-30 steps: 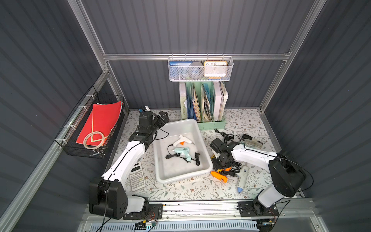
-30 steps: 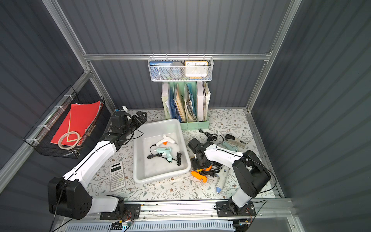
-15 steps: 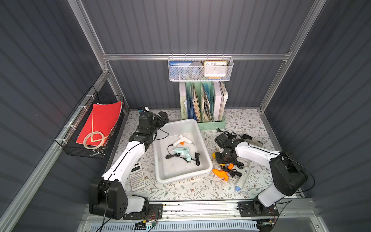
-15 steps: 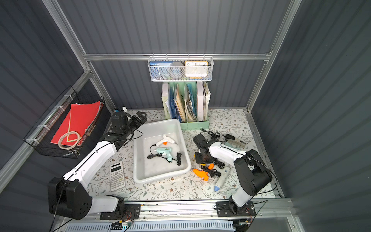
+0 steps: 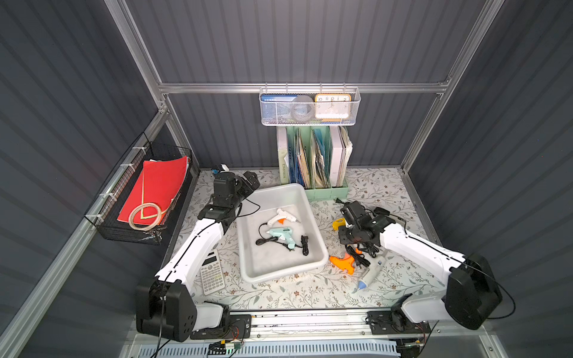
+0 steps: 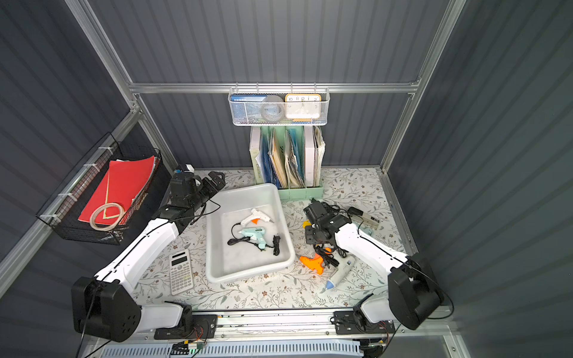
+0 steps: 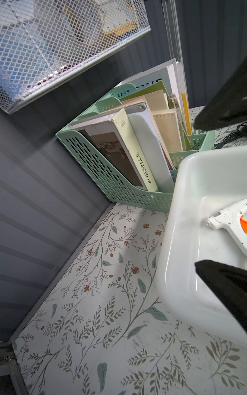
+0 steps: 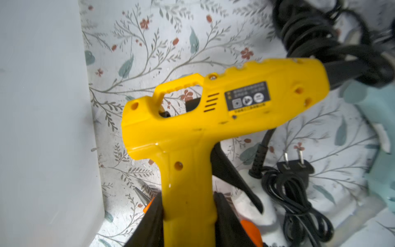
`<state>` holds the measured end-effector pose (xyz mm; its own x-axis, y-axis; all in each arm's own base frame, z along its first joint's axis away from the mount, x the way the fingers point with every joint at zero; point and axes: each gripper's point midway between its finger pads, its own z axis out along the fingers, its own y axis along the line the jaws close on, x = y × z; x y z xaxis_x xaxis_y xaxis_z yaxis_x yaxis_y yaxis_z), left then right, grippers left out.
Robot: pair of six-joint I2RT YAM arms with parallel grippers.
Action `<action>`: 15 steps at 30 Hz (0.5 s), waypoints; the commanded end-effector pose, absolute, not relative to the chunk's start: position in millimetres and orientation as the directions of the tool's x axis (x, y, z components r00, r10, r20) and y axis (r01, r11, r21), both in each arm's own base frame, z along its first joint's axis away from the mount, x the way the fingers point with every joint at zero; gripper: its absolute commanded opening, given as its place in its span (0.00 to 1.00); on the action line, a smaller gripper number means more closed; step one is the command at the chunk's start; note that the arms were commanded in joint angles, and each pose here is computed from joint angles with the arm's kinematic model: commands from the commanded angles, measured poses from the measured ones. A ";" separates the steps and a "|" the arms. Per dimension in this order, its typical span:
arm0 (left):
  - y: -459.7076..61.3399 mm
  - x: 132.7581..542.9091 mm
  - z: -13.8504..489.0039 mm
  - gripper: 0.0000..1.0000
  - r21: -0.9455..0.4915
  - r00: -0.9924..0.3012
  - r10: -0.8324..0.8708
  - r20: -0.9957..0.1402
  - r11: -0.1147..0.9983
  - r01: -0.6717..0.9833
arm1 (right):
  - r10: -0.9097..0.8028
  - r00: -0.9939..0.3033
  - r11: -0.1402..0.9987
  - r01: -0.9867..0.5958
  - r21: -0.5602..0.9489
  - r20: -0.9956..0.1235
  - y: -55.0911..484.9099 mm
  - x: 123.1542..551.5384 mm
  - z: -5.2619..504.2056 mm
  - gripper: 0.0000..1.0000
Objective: Put the hot melt glue gun into the storage box
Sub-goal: Pick up the hot melt adhesive gun from the center of the board.
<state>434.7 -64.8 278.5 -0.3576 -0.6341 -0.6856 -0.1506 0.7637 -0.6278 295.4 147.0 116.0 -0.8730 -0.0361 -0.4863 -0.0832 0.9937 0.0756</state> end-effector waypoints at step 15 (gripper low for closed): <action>-112.3 453.5 310.1 1.00 -0.686 -0.455 -0.580 -0.676 0.721 0.100 | 0.120 -0.460 0.970 -0.135 0.203 -0.880 150.3 340.8 269.1 0.00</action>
